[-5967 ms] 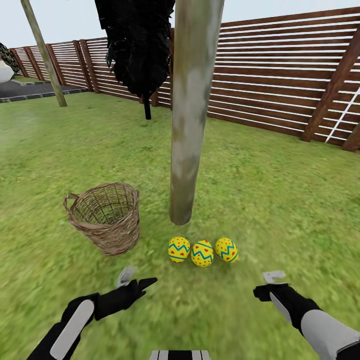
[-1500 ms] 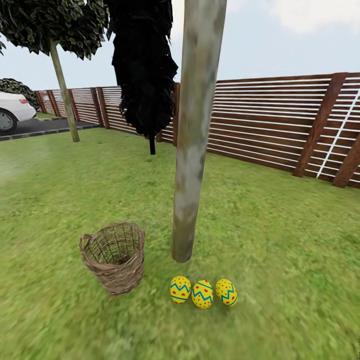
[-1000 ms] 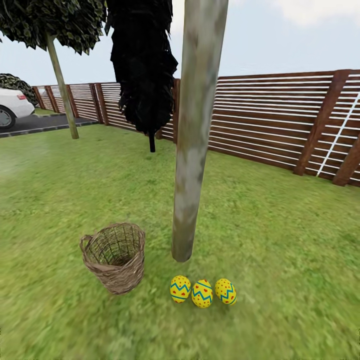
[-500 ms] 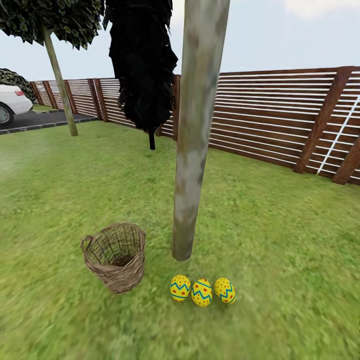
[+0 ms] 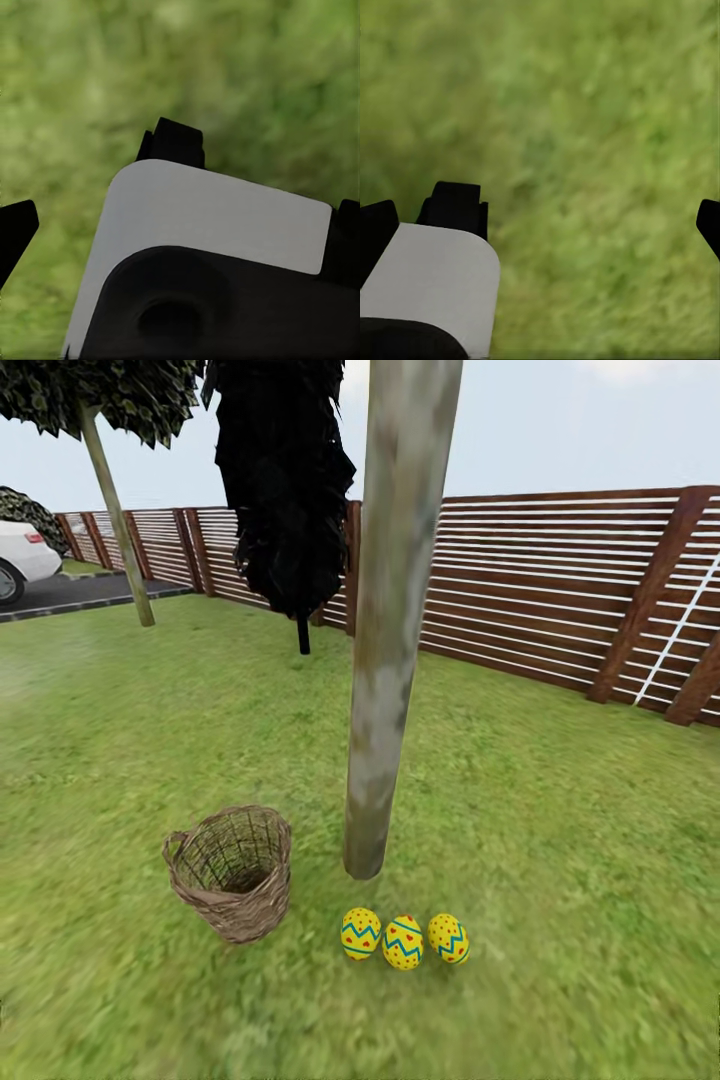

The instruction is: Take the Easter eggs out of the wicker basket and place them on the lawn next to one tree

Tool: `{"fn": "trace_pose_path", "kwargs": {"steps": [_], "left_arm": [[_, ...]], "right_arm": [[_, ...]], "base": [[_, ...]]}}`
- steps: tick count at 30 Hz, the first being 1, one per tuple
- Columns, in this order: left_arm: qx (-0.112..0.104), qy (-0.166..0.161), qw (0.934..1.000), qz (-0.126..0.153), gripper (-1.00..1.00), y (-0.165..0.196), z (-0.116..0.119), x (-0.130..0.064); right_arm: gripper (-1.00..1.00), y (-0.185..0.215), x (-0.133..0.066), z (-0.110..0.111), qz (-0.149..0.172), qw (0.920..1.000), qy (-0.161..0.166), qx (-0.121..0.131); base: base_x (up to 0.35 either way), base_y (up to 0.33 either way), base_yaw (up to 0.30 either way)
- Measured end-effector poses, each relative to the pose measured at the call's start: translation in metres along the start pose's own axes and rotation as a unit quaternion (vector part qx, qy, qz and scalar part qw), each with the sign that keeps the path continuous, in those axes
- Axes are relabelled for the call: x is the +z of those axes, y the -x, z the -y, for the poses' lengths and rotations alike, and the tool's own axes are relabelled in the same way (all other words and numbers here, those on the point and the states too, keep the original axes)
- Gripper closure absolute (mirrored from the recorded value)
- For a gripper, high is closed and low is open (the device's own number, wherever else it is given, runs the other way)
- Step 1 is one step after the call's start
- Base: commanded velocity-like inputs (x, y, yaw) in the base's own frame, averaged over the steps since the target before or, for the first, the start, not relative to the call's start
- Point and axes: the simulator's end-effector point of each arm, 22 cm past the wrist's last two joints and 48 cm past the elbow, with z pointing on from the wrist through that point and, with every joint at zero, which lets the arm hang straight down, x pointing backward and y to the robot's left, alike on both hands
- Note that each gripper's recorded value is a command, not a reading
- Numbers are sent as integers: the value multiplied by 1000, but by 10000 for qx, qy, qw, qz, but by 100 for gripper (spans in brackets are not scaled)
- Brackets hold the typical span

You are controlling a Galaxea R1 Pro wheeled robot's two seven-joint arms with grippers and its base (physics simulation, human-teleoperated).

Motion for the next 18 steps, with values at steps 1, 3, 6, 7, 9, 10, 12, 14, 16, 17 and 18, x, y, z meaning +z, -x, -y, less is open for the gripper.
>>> {"fn": "trace_pose_path", "kwargs": {"steps": [1,3,6,7,9,10,12,14,16,17,18], "left_arm": [[0,5,10000,-5,-100,0,0,-2],[0,13,10000,-17,-100,-1,-1,-1],[0,23,10000,-36,-100,-3,-2,-1],[0,27,10000,-43,-100,-3,-3,0],[-1,35,10000,-59,-100,-4,-3,0],[-2,44,10000,-76,-100,-6,-4,0],[-5,68,9999,-108,-100,-10,-6,1],[-5,81,9999,-84,-100,-10,-7,1],[-4,91,9999,-76,-100,-11,-8,2],[-4,92,9999,-79,-100,-11,-8,0],[-3,91,9999,-85,-100,-12,-7,-1]], "right_arm": [[-100,0,-2,0,-8,10000,1,1],[-100,-1,-1,0,-24,10000,4,-4],[-100,-3,-1,-1,-47,10000,8,-3],[-100,-5,-1,-1,-63,10000,11,-5],[-100,-7,0,-1,-82,10000,15,-12],[-100,-8,0,-1,-91,10000,17,-13],[-100,-10,0,-2,-111,9999,20,-17],[-100,-12,1,-2,-129,9999,24,-21],[-100,-13,1,-3,-146,9999,27,-21],[-100,-14,-1,-2,-154,9999,28,-21],[-100,-14,-2,-2,-162,9999,29,-20]], "base": [[0,0,0],[0,0,0],[0,0,0],[0,0,0],[0,0,0],[0,0,0],[0,0,0],[0,0,0],[0,0,0],[0,0,0],[0,0,0]]}}
